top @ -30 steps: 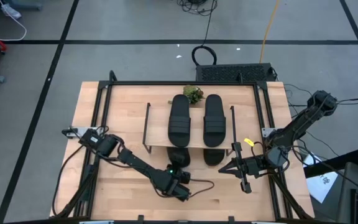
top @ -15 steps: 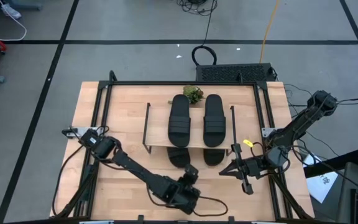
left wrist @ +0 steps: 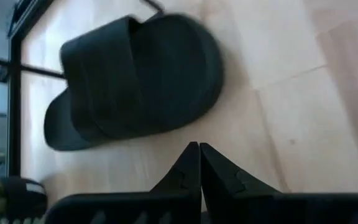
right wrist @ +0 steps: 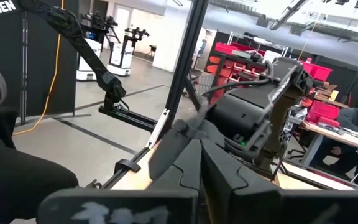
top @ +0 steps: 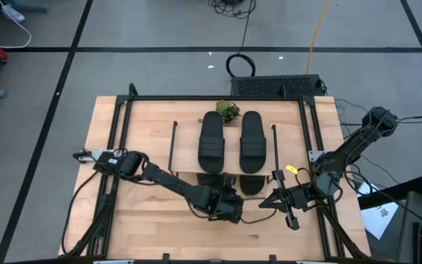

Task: Pick and place slides into the shelf
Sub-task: Put the black slipper under the shelf, then return to Home Position

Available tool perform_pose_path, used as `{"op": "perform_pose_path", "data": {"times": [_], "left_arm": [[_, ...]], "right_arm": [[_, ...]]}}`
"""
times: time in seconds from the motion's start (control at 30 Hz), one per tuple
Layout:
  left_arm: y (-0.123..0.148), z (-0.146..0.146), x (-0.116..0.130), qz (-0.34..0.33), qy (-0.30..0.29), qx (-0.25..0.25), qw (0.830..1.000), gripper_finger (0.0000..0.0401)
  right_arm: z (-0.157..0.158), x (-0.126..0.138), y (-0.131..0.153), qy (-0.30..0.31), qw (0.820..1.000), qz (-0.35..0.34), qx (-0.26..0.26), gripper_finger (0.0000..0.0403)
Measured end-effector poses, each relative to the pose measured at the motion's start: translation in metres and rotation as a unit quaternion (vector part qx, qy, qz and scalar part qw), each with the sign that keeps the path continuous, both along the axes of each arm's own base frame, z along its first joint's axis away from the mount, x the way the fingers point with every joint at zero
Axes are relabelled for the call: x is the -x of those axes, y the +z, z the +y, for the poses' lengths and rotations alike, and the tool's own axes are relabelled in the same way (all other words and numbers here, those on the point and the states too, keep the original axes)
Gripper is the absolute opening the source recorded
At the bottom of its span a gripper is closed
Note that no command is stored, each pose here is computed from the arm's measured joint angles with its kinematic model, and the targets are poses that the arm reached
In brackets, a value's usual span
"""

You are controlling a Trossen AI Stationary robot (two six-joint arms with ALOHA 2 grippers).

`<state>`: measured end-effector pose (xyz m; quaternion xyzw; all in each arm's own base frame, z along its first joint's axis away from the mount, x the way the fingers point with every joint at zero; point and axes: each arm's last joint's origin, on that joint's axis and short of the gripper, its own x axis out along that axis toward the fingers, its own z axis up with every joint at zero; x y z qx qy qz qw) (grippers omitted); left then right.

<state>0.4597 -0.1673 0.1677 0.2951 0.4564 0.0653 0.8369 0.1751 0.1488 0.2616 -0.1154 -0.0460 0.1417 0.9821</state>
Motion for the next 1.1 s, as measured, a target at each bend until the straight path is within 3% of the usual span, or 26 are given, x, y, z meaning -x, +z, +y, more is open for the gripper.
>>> {"op": "perform_pose_path", "data": {"times": [0.57, 0.83, 1.1], "left_arm": [[-0.023, 0.008, 0.006, 0.069, 0.029, 0.042, 0.996, 0.0000], [-0.052, -0.019, 0.017, 0.088, -0.009, -0.112, 0.990, 0.0000], [-0.049, -0.028, 0.026, 0.072, 0.011, -0.155, 0.985, 0.0000]], "right_arm": [[0.000, 0.000, 0.001, 0.000, 1.000, -0.004, 0.003, 0.0002], [0.000, 0.000, 0.001, 0.000, 1.000, -0.004, 0.002, 0.0002], [0.000, 0.000, 0.001, 0.000, 1.000, -0.004, 0.002, 0.0002]]}}
